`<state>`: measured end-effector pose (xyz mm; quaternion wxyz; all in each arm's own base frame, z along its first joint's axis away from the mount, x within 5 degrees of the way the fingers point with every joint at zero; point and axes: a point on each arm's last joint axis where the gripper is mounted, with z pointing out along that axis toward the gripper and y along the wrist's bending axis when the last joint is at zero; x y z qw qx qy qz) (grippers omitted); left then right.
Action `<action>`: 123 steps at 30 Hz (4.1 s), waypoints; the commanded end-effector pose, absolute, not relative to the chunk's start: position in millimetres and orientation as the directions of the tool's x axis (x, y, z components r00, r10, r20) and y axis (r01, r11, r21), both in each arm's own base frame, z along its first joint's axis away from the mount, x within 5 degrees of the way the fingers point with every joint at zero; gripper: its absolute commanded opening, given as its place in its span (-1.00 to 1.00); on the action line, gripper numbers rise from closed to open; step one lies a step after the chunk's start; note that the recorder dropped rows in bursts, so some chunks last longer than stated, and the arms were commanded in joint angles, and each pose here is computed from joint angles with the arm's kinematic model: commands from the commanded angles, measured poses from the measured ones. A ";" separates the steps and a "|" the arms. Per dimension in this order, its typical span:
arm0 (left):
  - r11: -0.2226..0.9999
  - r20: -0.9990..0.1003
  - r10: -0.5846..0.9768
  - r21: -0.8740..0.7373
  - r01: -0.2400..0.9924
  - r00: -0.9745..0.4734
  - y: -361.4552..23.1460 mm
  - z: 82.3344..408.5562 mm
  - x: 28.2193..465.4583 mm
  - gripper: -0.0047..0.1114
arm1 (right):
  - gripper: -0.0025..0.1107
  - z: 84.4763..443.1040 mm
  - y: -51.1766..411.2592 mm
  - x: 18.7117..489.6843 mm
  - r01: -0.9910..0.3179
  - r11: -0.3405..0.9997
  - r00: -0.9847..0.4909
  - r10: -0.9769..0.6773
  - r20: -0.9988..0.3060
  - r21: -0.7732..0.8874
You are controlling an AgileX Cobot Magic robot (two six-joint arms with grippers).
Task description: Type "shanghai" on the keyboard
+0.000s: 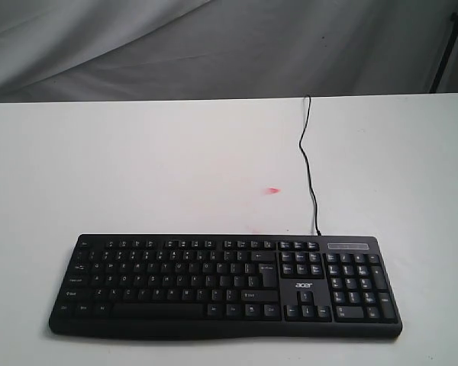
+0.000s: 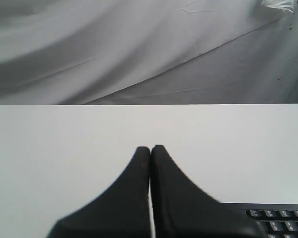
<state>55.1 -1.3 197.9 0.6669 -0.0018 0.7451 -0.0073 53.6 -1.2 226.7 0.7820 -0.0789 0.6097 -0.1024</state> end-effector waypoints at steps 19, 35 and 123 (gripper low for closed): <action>1.000 -0.993 -0.017 -0.019 0.011 -0.114 -1.6 197.5 55.4 -0.91 | -0.96 249.5 -7.7 44.8 -0.048 0.973 0.489 0.221 -0.844 0.227; 1.000 -0.993 -0.017 -0.019 0.011 -0.114 -1.6 197.5 55.4 -0.91 | -0.96 281.0 -2.3 36.9 -0.213 0.901 0.459 0.435 -0.775 0.379; 1.000 -0.993 -0.017 -0.019 0.011 -0.114 -1.6 197.5 55.4 -0.91 | -0.96 203.6 243.2 338.6 -0.964 0.251 -0.113 -0.693 -0.712 -0.091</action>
